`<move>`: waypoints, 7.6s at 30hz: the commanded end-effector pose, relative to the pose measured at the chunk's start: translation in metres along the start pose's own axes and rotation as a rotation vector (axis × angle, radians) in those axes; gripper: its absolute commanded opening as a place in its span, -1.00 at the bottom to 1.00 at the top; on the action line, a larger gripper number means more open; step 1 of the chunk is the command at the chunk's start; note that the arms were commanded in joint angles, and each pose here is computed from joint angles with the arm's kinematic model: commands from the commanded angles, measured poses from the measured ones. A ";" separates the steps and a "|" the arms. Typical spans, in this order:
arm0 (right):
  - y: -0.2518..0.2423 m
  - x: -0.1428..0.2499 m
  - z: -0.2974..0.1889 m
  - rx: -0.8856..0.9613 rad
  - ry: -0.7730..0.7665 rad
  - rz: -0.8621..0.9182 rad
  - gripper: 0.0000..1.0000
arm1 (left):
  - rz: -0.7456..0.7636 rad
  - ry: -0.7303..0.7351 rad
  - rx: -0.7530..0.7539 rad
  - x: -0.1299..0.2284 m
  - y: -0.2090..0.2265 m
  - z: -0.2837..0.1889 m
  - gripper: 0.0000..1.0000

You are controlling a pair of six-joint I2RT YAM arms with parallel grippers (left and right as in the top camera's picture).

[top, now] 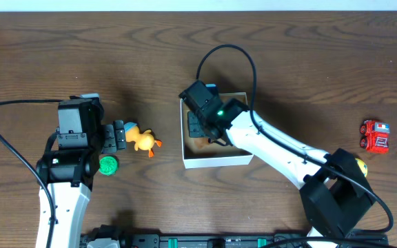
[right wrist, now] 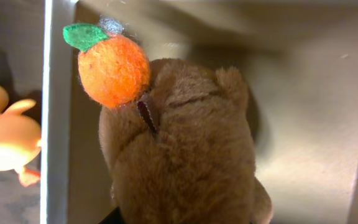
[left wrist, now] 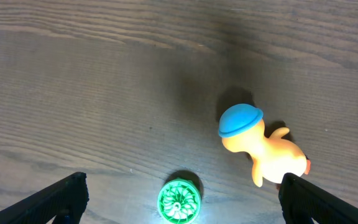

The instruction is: Pack container

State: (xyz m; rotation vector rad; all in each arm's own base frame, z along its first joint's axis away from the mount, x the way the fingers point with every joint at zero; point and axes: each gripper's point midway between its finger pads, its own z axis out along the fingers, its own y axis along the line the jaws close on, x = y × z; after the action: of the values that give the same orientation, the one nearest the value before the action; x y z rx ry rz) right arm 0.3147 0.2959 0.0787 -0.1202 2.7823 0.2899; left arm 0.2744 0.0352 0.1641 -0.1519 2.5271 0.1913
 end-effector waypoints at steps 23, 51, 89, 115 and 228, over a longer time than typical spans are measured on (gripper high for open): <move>-0.009 -0.046 -0.031 0.077 -0.232 -0.082 0.37 | 0.006 -0.014 -0.019 -0.006 0.005 -0.004 0.96; -0.008 -0.050 -0.048 0.031 -0.238 -0.074 0.56 | 0.006 -0.014 -0.019 -0.006 0.005 -0.004 0.96; -0.331 -0.012 -0.170 0.603 -0.115 0.696 0.67 | 0.006 -0.014 -0.019 -0.006 0.005 -0.004 0.96; -0.104 -0.042 -0.051 0.133 -0.044 -0.006 -0.98 | 0.006 -0.014 -0.019 -0.006 0.005 -0.004 0.96; -0.323 0.013 -0.173 0.379 -0.273 0.596 0.34 | 0.006 -0.014 -0.019 -0.006 0.005 -0.004 0.96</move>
State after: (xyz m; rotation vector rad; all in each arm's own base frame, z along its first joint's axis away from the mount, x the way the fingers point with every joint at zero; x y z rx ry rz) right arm 0.2914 -0.0180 0.1875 0.5473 2.4815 -0.0069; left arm 0.2743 0.0358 0.1639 -0.1530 2.5280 0.1953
